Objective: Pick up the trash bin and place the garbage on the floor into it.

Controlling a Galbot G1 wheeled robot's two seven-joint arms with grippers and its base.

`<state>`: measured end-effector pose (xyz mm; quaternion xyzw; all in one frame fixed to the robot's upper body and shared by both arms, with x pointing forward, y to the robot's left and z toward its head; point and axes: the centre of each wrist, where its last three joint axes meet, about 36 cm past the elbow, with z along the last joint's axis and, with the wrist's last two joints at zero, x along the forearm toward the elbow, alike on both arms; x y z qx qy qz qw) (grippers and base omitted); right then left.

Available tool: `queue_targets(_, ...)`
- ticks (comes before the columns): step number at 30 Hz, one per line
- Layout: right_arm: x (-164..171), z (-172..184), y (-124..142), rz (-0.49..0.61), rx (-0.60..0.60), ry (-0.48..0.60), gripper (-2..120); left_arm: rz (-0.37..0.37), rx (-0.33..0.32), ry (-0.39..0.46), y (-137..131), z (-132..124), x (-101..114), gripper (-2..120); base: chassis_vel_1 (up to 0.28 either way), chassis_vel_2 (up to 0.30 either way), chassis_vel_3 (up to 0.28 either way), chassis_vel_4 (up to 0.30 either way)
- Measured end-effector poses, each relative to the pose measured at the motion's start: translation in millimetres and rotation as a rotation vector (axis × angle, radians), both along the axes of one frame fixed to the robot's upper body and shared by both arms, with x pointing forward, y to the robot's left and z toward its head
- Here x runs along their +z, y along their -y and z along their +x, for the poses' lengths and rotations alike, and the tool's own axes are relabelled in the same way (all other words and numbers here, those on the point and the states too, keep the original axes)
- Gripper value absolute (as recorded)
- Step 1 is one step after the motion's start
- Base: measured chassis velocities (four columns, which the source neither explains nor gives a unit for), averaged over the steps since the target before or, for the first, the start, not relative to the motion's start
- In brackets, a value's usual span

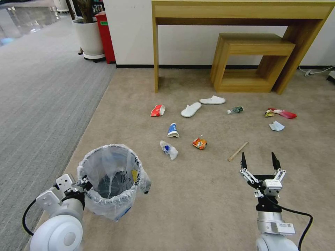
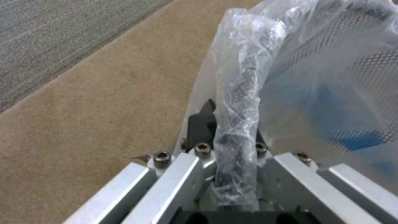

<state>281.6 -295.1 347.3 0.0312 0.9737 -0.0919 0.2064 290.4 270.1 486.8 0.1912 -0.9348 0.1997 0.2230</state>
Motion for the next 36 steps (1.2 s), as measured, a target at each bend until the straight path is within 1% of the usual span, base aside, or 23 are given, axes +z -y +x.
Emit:
queue_targets(2,0.1,-0.6,0.3,-0.001,-0.001,-0.004,97,0.0,0.001,0.001,-0.3,0.0,0.1,1,0.0,0.0,0.0,0.0)
queue_targets(17,2.3,-4.0,-1.2,-0.015,0.0,-0.014,97,0.006,0.011,0.014,-3.4,-1.7,4.1,1,-0.016,0.015,0.014,-0.016)
queue_targets(36,3.8,-6.6,0.3,-0.031,0.002,-0.007,97,0.013,0.01,0.02,-1.6,-6.0,6.5,1,-0.124,0.125,0.12,-0.125)
